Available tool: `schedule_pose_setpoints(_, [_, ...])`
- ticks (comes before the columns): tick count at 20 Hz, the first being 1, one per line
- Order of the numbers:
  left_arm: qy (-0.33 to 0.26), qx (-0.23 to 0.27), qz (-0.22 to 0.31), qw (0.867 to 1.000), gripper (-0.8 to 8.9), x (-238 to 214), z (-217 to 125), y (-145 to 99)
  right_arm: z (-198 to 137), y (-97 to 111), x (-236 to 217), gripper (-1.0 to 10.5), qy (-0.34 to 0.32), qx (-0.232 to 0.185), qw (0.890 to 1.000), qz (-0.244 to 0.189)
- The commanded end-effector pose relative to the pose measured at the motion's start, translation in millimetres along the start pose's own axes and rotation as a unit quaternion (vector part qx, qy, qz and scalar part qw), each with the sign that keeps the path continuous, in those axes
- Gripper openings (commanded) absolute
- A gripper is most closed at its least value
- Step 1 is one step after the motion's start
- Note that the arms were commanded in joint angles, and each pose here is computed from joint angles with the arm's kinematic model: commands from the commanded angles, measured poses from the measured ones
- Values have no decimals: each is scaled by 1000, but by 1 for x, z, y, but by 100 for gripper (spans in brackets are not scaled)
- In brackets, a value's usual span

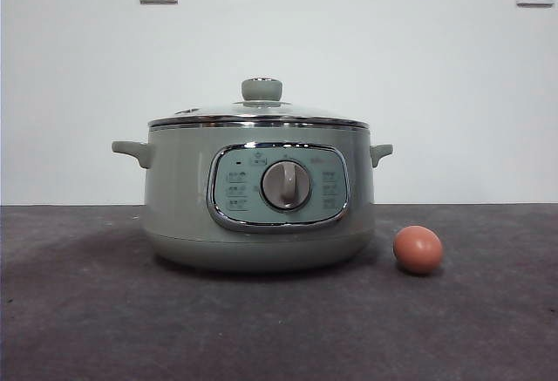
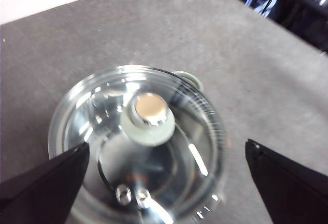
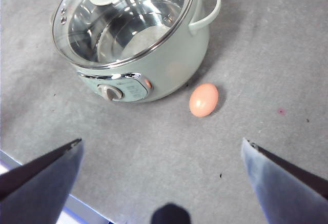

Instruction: Pick up the egg,open the lid,put the egg in the pot,close the lid

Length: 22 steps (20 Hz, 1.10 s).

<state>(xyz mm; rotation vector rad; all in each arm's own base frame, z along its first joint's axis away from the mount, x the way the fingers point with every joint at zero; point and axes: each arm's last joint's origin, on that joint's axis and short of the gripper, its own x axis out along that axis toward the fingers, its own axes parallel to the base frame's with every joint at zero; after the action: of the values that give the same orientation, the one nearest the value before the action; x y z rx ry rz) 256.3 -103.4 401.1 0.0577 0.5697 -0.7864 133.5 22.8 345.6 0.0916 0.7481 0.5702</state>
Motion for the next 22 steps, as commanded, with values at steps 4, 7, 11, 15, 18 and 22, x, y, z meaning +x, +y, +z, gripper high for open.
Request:
schedule_pose_setpoints(4, [45, 61, 5, 997, 625, 77, 21, 2, 2, -1, 1, 568, 0, 4, 1000, 2])
schedule_pose_setpoints(7, [73, 77, 16, 994, 625, 114, 17, 5, 2, -1, 1, 567, -1, 3, 1000, 2])
schedule_pose_setpoints(11, [100, 73, 19, 992, 625, 148, 5, 12, 2, -1, 1, 567, -1, 3, 1000, 2])
schedule_pose_setpoints(15, [116, 66, 17, 991, 624, 161, -3, 17, 2, -1, 1, 567, -2, 3, 1000, 2])
schedule_pose_setpoints(18, [117, 66, 17, 991, 477, 162, -3, 17, 2, -1, 2, 567, -2, 3, 1000, 2])
schedule_pose_setpoints(22, [127, 61, 15, 990, 379, 162, -5, 16, 4, -3, 5, 567, 1, 4, 1000, 2])
